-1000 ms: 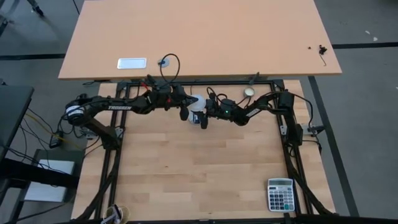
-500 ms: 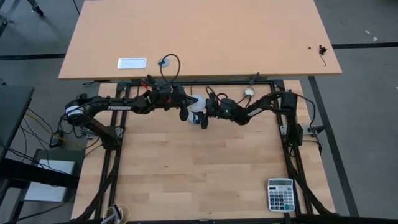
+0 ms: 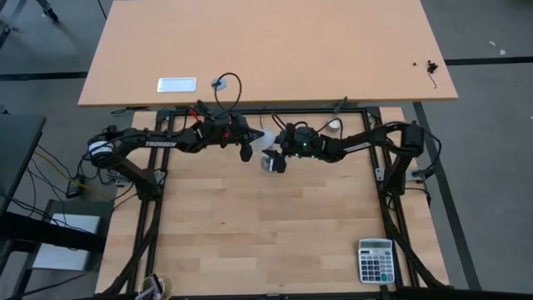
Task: Screw lightbulb
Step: Insert the light into the lamp socket
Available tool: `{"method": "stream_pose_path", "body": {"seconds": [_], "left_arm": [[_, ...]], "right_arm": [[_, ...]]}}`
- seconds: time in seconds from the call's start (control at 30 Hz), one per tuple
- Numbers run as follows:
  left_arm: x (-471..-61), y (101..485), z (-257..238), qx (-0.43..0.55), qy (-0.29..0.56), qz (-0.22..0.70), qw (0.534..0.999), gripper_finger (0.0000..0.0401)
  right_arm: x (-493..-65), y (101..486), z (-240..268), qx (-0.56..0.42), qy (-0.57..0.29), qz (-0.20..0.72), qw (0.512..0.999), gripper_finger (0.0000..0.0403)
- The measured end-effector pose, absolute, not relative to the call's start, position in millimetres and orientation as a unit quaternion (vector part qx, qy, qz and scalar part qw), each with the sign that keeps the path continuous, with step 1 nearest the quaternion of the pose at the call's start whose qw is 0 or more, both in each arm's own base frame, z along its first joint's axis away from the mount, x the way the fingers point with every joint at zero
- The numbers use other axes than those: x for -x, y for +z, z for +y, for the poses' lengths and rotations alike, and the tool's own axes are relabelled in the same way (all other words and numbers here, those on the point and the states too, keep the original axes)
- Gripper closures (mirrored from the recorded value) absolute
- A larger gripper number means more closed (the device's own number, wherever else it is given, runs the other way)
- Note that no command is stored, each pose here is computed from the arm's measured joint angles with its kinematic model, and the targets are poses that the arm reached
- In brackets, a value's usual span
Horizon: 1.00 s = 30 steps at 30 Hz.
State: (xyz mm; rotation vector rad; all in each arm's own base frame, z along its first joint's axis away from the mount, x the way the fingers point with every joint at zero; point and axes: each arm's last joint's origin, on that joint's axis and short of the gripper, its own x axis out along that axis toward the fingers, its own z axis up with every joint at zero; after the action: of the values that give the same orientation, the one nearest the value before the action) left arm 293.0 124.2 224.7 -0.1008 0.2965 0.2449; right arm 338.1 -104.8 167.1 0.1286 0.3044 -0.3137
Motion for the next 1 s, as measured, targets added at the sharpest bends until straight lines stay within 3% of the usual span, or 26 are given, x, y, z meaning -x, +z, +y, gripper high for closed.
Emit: {"method": "stream_pose_path", "body": {"seconds": [0.23,0.57,1.0], "left_arm": [[-295.5,225.6,119.3,0.045,0.114,0.141,0.982,0.0401],[-300.3,228.8,108.4,0.04,0.086,0.126,0.987,0.0401],[-300.8,230.0,108.4,0.038,0.088,0.121,0.988,0.0401]], "right_arm": [[-340.7,161.6,-105.8,-0.048,-0.155,0.153,0.975,0.0145],[-351.2,146.9,-103.3,0.012,-0.153,0.116,0.981,0.0183],[-356.5,135.8,-107.2,-0.006,-0.159,0.071,0.985,0.0185]]}}
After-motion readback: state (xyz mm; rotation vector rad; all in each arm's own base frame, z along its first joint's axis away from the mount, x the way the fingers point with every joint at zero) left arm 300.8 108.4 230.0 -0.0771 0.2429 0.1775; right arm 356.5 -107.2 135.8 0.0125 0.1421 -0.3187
